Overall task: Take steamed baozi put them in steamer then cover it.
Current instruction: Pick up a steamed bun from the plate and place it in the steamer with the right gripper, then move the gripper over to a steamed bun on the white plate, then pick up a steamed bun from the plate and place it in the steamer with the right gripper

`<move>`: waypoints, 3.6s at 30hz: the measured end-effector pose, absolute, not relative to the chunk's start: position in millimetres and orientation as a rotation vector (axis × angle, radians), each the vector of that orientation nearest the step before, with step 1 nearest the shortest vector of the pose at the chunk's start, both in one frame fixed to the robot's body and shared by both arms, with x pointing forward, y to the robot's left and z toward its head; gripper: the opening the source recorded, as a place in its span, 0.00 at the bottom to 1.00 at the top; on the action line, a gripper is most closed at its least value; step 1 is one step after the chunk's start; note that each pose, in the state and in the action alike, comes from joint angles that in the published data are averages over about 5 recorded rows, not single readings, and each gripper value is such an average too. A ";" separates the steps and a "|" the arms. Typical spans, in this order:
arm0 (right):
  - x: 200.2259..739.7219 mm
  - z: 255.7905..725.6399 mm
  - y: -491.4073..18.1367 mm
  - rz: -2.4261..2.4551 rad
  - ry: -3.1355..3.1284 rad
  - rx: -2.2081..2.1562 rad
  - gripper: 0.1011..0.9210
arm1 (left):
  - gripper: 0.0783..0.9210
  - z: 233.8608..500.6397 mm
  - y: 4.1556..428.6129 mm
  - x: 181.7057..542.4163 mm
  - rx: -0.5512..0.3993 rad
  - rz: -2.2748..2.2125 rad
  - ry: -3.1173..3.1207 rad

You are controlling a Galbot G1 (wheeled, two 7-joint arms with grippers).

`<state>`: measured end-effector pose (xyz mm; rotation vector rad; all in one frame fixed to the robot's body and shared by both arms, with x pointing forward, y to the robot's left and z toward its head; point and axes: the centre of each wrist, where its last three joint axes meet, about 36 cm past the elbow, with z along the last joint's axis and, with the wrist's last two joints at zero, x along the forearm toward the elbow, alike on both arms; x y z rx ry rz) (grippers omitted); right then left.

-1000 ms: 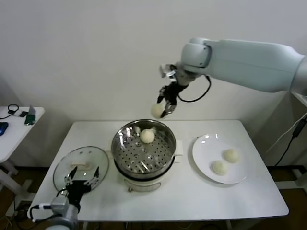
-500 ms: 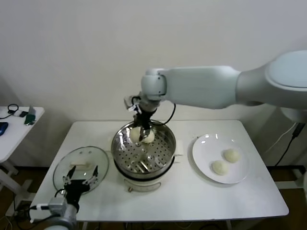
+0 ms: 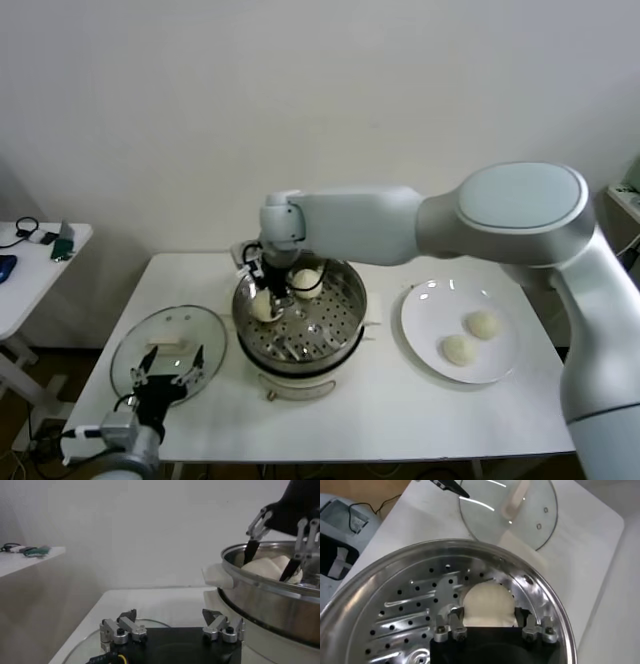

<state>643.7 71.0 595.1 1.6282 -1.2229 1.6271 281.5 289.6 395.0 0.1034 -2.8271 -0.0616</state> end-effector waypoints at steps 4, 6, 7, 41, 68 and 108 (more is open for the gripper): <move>644.3 594.6 71.6 1.636 -1.226 1.631 0.87 | 0.88 396.2 290.0 281.2 0.104 -0.063 -2.829; 645.1 597.3 69.1 1.637 -1.225 1.634 0.88 | 0.88 396.9 289.9 280.7 0.103 -0.063 -2.829; 646.0 599.9 66.8 1.639 -1.224 1.634 0.88 | 0.88 397.2 289.8 280.5 0.102 -0.064 -2.829; 644.2 595.4 -329.6 1.326 -1.255 1.308 0.88 | 0.88 396.7 288.6 283.0 0.090 -0.081 -2.820; 630.6 478.5 -344.6 1.297 -1.213 1.257 0.88 | 0.88 387.1 288.2 279.8 0.109 -0.094 -2.794; 652.3 506.9 -335.2 1.371 -1.220 1.298 0.71 | 0.88 385.0 288.0 279.3 0.110 -0.102 -2.789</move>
